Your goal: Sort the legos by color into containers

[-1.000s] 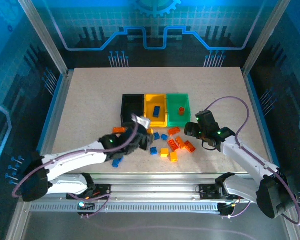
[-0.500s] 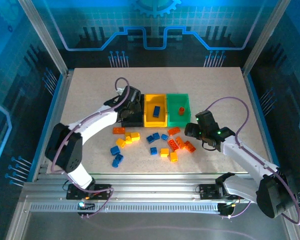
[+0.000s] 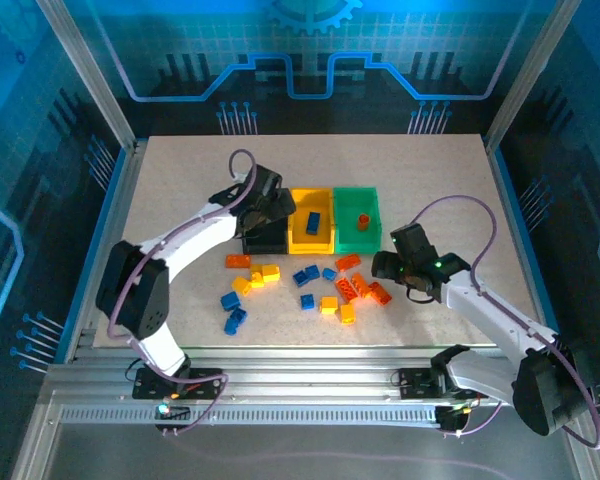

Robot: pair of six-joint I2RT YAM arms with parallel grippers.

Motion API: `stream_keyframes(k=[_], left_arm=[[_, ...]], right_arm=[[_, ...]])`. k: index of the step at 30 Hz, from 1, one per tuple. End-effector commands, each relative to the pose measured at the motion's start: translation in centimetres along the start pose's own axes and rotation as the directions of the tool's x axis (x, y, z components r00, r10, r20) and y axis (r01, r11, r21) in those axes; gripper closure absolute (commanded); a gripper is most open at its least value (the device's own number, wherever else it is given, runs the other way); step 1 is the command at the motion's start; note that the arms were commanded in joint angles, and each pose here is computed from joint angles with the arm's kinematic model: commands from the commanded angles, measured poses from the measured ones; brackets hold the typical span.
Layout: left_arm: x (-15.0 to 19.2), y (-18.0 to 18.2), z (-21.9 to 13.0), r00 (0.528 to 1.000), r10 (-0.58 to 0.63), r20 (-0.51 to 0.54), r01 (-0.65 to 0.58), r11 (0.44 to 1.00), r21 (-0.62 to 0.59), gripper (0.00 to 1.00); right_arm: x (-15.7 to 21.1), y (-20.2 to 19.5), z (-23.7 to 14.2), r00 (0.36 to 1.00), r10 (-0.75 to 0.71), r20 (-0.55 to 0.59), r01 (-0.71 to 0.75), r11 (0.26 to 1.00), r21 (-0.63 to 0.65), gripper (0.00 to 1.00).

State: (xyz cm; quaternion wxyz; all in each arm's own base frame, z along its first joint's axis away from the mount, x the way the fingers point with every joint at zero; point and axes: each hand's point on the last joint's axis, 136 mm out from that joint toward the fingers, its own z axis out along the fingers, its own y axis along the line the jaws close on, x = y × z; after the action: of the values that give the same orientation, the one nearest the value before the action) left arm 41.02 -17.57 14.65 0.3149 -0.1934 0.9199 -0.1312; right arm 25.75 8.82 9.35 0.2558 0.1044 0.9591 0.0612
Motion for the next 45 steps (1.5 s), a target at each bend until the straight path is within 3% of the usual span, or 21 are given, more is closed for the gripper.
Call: stream_keyframes(k=[1, 5, 13, 21, 30, 38, 45], left_arm=[[0.9, -3.2, -4.4, 1.000, 0.016, -0.004, -0.015, 0.984, 0.178, 0.01], [4.3, -3.4, -7.1, 0.997, 0.068, -0.020, -0.061, 0.968, 0.243, 0.01], [7.6, 0.8, -9.2, 0.999, 0.008, -0.036, 0.002, 0.965, 0.262, 0.01], [8.2, 3.1, -9.6, 1.000, 0.007, -0.019, -0.002, 0.973, 0.231, 0.01], [9.1, 4.0, -9.2, 0.999, -0.001, -0.036, 0.009, 0.975, 0.222, 0.01], [9.0, 4.3, -9.6, 1.000, -0.022, -0.022, 0.027, 0.971, 0.236, 0.01], [9.1, 4.6, -9.5, 0.999, -0.028, -0.019, 0.032, 0.971, 0.235, 0.01]], right_arm=[[1.4, -0.8, 0.4, 0.997, -0.024, -0.073, 0.026, 0.999, 0.025, 0.20], [3.3, -0.9, 1.4, 0.987, -0.073, -0.142, 0.078, 0.997, 0.030, 0.22], [5.9, -0.8, 2.7, 0.955, -0.169, -0.244, 0.201, 0.973, 0.110, 0.23], [6.9, -0.9, 3.8, 0.935, -0.208, -0.286, 0.268, 0.944, 0.190, 0.26], [7.2, 0.3, 4.6, 0.927, -0.209, -0.310, 0.267, 0.951, 0.157, 0.34], [4.8, 0.8, 1.0, 0.960, -0.216, -0.176, 0.240, 0.962, 0.129, 0.29], [6.3, 0.3, 2.0, 0.943, -0.220, -0.250, 0.260, 0.955, 0.141, 0.26]])
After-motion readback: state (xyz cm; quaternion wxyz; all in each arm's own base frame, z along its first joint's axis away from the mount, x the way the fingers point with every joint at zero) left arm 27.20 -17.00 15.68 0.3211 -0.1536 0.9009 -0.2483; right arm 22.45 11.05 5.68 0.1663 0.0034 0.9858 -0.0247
